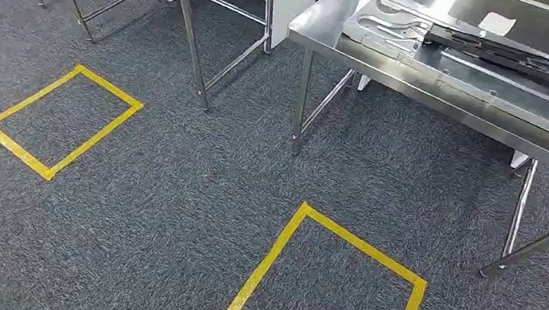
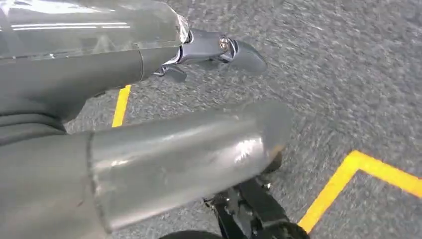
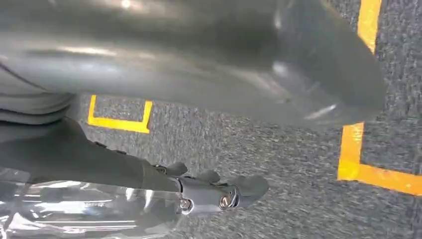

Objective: Take the parts from the cabinet and place them on the table.

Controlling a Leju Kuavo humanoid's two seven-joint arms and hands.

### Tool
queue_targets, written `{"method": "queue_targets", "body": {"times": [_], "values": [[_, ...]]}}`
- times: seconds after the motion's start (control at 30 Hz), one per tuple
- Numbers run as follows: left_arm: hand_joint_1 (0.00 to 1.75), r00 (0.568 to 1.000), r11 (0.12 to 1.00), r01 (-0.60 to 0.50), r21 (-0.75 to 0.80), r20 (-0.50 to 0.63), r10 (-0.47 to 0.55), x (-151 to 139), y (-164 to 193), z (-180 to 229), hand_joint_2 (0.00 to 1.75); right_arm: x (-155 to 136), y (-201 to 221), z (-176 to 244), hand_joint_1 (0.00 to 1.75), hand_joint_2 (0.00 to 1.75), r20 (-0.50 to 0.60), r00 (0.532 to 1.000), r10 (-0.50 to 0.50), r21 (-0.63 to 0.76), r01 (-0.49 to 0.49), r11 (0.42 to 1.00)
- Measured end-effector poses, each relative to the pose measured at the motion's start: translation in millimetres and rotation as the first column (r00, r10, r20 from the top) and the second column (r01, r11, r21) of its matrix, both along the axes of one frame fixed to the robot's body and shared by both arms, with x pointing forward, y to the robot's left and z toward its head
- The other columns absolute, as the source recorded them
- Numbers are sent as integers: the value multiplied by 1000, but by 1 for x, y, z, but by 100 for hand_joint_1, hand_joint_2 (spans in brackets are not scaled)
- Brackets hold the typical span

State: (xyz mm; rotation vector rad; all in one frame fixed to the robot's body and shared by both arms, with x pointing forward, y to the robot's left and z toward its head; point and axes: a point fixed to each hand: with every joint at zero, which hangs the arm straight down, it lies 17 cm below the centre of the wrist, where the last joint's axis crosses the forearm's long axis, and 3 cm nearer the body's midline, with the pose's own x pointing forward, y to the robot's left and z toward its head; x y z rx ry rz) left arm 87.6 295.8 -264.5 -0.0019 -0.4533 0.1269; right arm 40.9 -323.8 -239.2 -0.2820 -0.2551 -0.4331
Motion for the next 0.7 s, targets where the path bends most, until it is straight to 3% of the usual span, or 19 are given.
{"method": "queue_targets", "body": {"times": [0.7], "values": [[0,1000,1000,0,7,-18,0,-7,0,-2,0,4,4,-3,0,0,-6,999,48,9,-48,999]]}}
